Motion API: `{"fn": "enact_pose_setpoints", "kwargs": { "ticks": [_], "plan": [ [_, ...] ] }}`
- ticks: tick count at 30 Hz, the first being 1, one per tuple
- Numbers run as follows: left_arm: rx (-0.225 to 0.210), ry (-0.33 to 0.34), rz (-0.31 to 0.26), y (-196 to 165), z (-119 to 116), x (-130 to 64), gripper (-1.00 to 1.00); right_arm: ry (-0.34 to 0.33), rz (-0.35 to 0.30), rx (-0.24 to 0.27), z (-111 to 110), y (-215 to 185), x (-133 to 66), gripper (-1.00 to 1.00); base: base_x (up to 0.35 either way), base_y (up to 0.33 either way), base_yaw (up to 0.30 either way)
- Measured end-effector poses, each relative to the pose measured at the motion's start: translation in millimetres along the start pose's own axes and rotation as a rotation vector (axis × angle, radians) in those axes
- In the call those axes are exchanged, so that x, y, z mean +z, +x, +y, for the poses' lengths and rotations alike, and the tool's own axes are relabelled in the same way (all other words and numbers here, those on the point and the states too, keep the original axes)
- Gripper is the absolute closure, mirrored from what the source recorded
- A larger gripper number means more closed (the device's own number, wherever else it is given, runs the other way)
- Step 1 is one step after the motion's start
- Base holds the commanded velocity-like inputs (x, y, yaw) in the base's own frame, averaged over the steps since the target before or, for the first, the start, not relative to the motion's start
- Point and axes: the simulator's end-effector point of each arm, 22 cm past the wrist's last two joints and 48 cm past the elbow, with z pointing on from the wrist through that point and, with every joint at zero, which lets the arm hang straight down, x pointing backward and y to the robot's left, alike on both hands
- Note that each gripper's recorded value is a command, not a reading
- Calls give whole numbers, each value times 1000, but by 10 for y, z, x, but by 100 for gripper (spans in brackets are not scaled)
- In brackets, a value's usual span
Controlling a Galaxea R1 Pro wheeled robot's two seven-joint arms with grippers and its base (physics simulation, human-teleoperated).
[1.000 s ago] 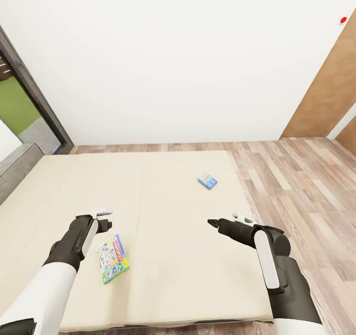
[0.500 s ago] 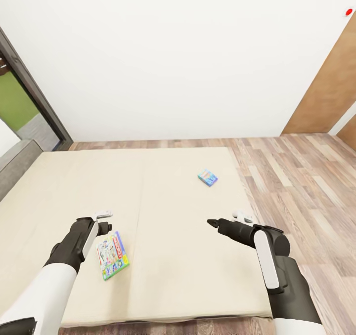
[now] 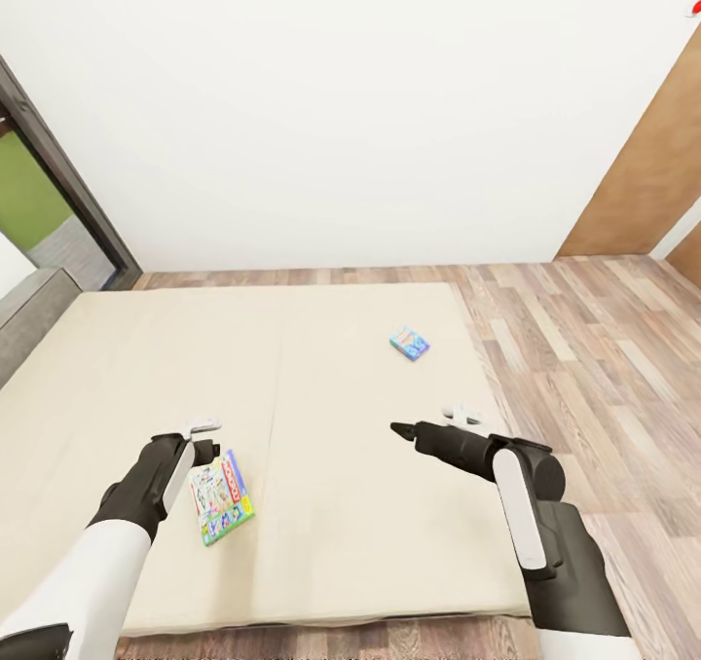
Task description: Put all the toys in the child's room - the three board games (two on the bed and one on the table), the two jigsaw puzzles on the table, and the tennis ball on the table - inside the toy box on the table in the child's room.
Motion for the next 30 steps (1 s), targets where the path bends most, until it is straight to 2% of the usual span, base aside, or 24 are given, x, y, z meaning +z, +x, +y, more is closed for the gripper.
{"fn": "enact_pose_setpoints", "kwargs": {
  "ticks": [3,8,30],
  "plan": [
    [0,0,0,18,-3,26,-100,-66,4,-6,152,14,12,-100,0,0,0],
    [0,-1,-5,30,-6,64,-100,-118,11,-10,235,38,21,-100,0,0,0],
    [8,-2,26,191,-38,212,-100,-122,43,2,170,164,139,-100,0,0,0]
  ]
}}
